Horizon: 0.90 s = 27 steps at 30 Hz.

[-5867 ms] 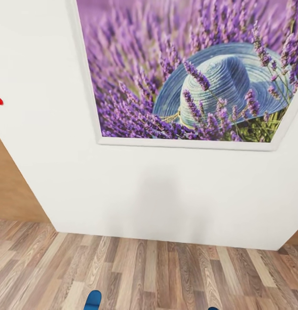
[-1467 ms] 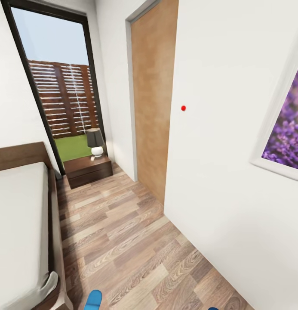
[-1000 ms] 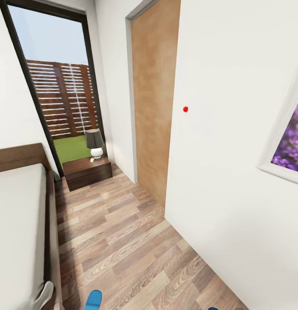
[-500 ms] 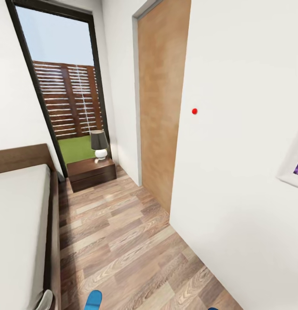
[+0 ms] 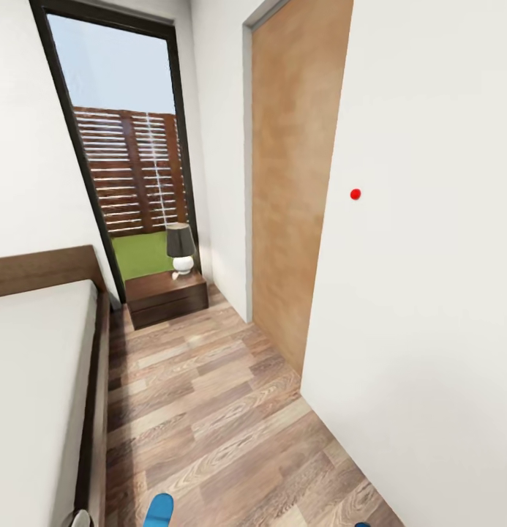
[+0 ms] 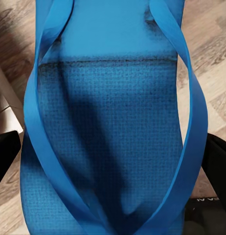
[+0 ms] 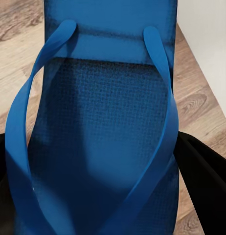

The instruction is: In the bedroom, move the book from the bed onto either nightstand, and place the two sandals side by side next to the bed.

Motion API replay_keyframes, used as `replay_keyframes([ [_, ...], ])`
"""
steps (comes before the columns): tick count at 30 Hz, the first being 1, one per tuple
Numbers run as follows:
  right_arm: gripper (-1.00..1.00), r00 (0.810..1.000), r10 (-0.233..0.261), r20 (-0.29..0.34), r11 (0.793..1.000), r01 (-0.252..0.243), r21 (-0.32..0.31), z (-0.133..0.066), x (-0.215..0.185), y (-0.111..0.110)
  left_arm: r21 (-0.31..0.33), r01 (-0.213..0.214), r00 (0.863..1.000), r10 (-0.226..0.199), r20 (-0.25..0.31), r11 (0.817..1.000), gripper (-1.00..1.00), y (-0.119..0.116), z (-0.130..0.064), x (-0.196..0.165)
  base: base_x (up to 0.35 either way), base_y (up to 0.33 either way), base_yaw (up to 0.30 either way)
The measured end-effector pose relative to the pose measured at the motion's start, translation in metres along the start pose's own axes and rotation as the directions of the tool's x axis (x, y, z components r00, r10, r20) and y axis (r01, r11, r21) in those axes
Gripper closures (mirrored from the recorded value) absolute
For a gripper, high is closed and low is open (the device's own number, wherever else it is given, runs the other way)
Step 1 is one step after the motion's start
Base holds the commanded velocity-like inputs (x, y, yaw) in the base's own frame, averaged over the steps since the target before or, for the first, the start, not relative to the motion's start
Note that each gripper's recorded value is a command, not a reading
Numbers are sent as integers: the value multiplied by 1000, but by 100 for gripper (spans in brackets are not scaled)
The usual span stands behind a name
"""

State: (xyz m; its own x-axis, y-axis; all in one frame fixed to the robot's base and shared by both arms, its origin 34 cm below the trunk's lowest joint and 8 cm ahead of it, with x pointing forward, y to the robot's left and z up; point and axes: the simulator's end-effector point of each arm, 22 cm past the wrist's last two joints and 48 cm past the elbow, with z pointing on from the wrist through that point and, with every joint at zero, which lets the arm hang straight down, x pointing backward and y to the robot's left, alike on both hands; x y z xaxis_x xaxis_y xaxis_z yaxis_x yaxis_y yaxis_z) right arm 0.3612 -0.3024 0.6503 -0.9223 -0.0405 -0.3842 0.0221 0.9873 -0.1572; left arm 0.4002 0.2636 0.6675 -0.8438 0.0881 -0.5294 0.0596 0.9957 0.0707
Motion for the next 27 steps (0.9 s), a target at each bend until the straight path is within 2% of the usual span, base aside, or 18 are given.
replay_keyframes([
  [10, 100, 1000, 1, 7, 1000, -1, 0, -1, -3, 0, -1, 0, 1000, 0, 7, 1000, 100, 0, -1, -3, 243, 0, 150],
  [20, 100, 1000, 1, 9, 1000, -1, 0, -1, -4, 0, -1, 0, 1000, 0, 11, 1000, 100, 0, -1, -4, 202, -7, 45],
  [27, 100, 1000, 2, 11, 1000, -2, -1, -1, -4, 1, -1, 0, 1000, 0, 13, 1000, 100, 1, -1, -5, 237, -65, 192],
])
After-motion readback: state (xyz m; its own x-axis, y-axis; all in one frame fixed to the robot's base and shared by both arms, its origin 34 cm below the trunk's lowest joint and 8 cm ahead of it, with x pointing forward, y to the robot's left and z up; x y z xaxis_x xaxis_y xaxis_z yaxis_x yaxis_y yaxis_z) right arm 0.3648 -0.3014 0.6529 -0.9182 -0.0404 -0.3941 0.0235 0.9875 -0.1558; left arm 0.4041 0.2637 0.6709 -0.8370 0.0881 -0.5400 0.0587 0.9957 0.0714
